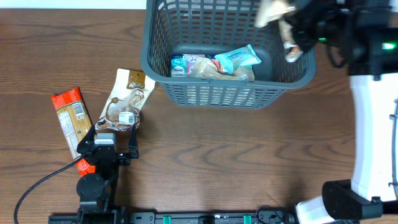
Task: Pack container
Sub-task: 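Carry the rice pouch into the grey basket and release, then withdraw the right gripper and move the left gripper to the brown pouch, then grasp the brown Pantree snack pouch with the left gripper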
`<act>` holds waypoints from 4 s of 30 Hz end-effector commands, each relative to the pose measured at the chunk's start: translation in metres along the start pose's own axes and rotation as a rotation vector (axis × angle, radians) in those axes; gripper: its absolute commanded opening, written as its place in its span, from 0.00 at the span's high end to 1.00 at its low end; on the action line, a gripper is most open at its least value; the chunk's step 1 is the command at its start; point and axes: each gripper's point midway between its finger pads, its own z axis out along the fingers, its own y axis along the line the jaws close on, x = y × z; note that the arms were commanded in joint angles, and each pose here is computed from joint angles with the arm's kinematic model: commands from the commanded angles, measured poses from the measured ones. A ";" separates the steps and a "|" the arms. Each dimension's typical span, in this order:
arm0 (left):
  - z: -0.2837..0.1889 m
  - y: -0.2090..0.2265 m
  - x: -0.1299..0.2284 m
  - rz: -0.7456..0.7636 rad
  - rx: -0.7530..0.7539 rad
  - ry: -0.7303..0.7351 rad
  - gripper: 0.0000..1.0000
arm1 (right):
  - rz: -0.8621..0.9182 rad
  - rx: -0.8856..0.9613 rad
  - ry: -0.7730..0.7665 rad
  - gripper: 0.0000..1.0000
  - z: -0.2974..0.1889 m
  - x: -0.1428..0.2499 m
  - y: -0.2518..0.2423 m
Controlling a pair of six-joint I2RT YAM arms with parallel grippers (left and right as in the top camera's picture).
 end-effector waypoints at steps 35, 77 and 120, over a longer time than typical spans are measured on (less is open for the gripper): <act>0.001 0.000 0.017 -0.005 -0.005 0.052 0.01 | -0.237 -0.313 0.142 0.01 0.163 0.064 0.039; 0.085 0.012 -0.082 -0.013 0.000 1.061 0.01 | 1.240 -0.001 0.506 0.01 0.064 0.356 -0.034; 0.150 0.008 0.094 0.162 0.184 1.452 0.02 | 1.197 0.017 0.603 0.01 0.078 0.376 -0.009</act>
